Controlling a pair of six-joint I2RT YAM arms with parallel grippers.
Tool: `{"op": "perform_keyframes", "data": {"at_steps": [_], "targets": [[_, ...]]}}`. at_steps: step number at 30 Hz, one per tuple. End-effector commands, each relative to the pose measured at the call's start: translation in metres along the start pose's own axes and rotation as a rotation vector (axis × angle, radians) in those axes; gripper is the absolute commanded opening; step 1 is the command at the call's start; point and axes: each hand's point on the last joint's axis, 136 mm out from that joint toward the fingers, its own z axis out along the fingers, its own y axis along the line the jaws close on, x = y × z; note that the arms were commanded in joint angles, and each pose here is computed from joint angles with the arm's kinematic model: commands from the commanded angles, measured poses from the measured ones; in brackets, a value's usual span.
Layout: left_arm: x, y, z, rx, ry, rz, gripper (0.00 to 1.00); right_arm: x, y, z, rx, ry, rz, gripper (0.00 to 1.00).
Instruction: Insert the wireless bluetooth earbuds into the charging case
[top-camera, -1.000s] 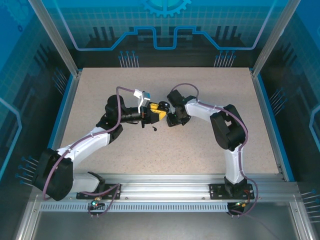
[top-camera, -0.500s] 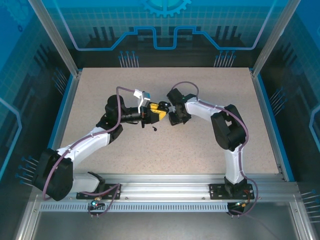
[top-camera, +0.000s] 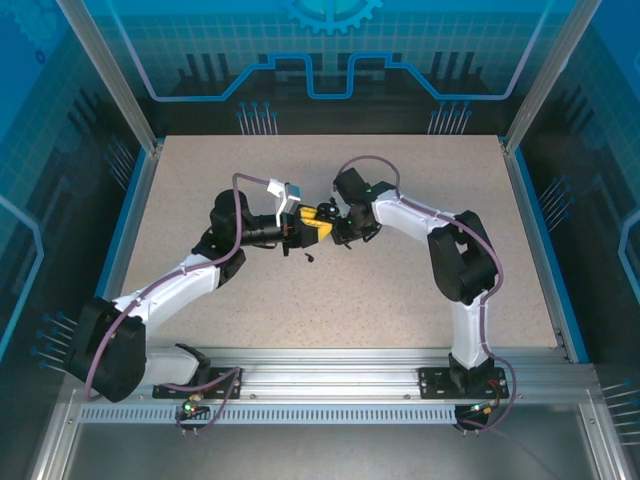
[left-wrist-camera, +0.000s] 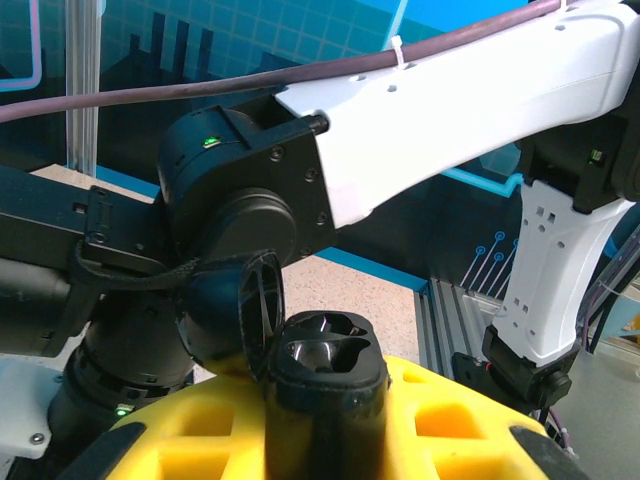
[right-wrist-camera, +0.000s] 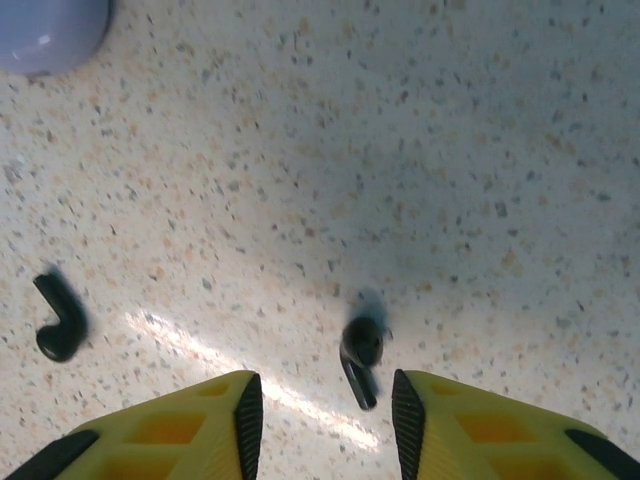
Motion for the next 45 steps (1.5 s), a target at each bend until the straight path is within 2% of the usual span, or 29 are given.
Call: {"op": "perform_keyframes", "data": {"at_steps": [1,15,32,42,45], "targets": [[-0.010,-0.003,-0.006,-0.010,-0.022,0.055,0.06,0.005,0.001,0.010,0.003,0.052,-0.011,0.38],[-0.009,-0.001,-0.005,-0.012,-0.019,0.047,0.06,0.014,-0.008,0.025,0.058,0.134,-0.039,0.36],[-0.007,0.000,-0.005,-0.013,-0.014,0.046,0.05,0.017,-0.010,0.038,0.080,0.168,-0.044,0.34],[-0.006,-0.001,-0.005,-0.014,-0.012,0.046,0.05,0.020,-0.013,0.042,0.097,0.194,-0.058,0.29],[-0.007,-0.001,-0.006,-0.015,-0.013,0.048,0.05,0.022,-0.012,0.042,0.090,0.200,-0.057,0.24]]}}
